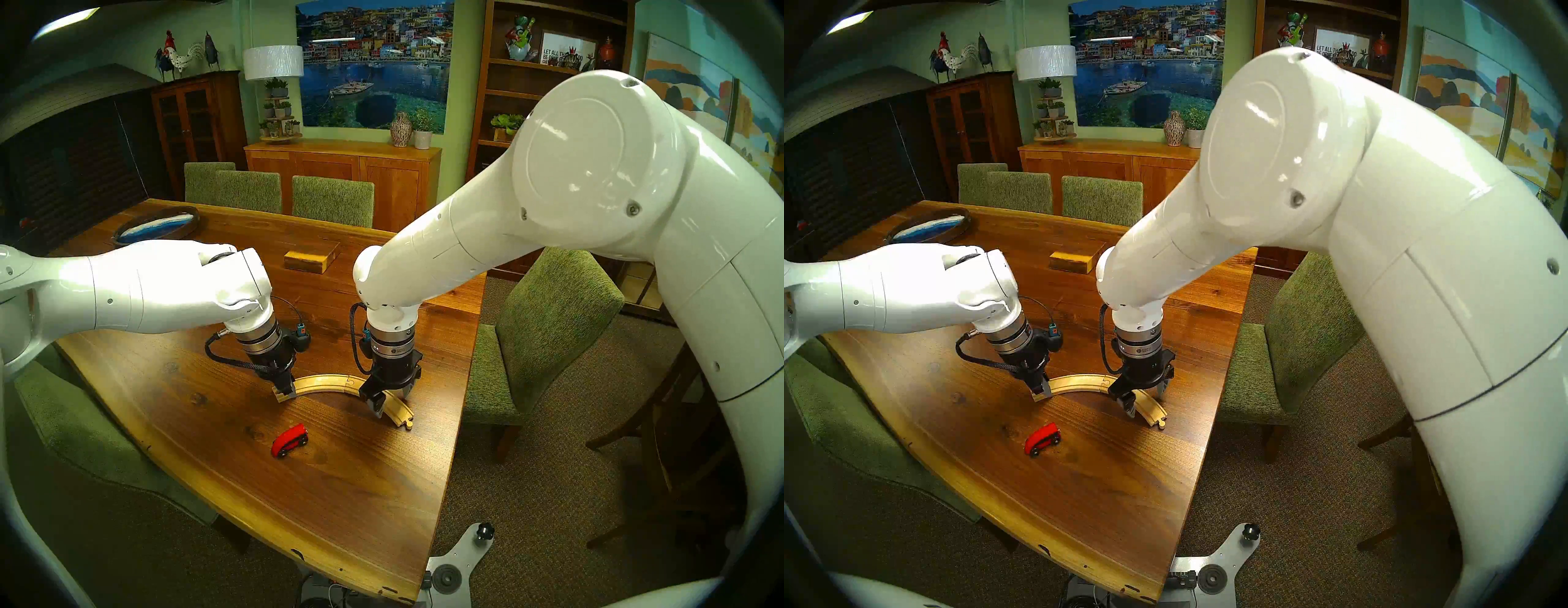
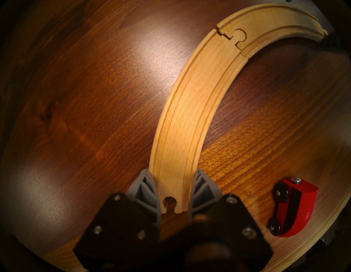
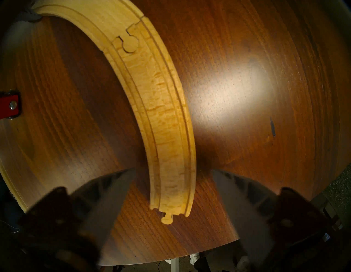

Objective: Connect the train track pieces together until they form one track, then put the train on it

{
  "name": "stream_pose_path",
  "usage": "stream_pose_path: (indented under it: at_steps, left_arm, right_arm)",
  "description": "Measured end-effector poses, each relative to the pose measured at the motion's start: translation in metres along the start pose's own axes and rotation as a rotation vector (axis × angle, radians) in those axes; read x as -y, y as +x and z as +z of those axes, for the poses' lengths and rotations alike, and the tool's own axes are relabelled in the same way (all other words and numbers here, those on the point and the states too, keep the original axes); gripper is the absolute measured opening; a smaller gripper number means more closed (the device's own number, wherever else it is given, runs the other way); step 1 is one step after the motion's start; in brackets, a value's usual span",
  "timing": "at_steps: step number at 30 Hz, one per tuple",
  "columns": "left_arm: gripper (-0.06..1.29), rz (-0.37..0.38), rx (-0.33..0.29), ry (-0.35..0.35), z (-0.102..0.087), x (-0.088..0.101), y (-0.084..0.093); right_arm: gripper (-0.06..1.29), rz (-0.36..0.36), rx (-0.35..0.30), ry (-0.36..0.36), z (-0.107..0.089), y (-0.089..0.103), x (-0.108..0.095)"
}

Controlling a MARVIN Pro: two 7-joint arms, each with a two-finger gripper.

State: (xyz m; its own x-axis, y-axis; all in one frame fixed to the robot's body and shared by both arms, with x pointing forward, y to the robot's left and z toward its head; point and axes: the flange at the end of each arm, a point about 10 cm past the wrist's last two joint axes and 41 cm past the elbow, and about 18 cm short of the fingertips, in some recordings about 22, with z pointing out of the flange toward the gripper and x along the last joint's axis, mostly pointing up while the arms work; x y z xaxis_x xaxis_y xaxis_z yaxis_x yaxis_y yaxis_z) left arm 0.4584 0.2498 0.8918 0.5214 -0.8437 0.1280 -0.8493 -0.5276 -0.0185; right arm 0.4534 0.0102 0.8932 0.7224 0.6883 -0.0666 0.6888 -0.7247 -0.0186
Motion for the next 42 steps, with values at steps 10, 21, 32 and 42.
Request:
stream_pose_path:
  at_steps: [10,21,32,42]
  left_arm:
    - [0.16,0.000,0.000,0.000,0.000,0.000,0.000]
    - [0.16,0.000,0.000,0.000,0.000,0.000,0.000]
    - [0.16,0.000,0.000,0.000,0.000,0.000,0.000]
    - [0.16,0.000,0.000,0.000,0.000,0.000,0.000]
  right_arm:
    - [1.21,-0.005,-0.007,-0.001,0.001,-0.001,0.001]
    - [1.21,-0.032,0.006,-0.017,-0.004,-0.017,0.010]
    - [1.21,-0.074,-0.018,-0.051,-0.027,-0.024,0.017]
    - [1.21,-0.129,-0.062,-0.063,-0.042,-0.035,0.026]
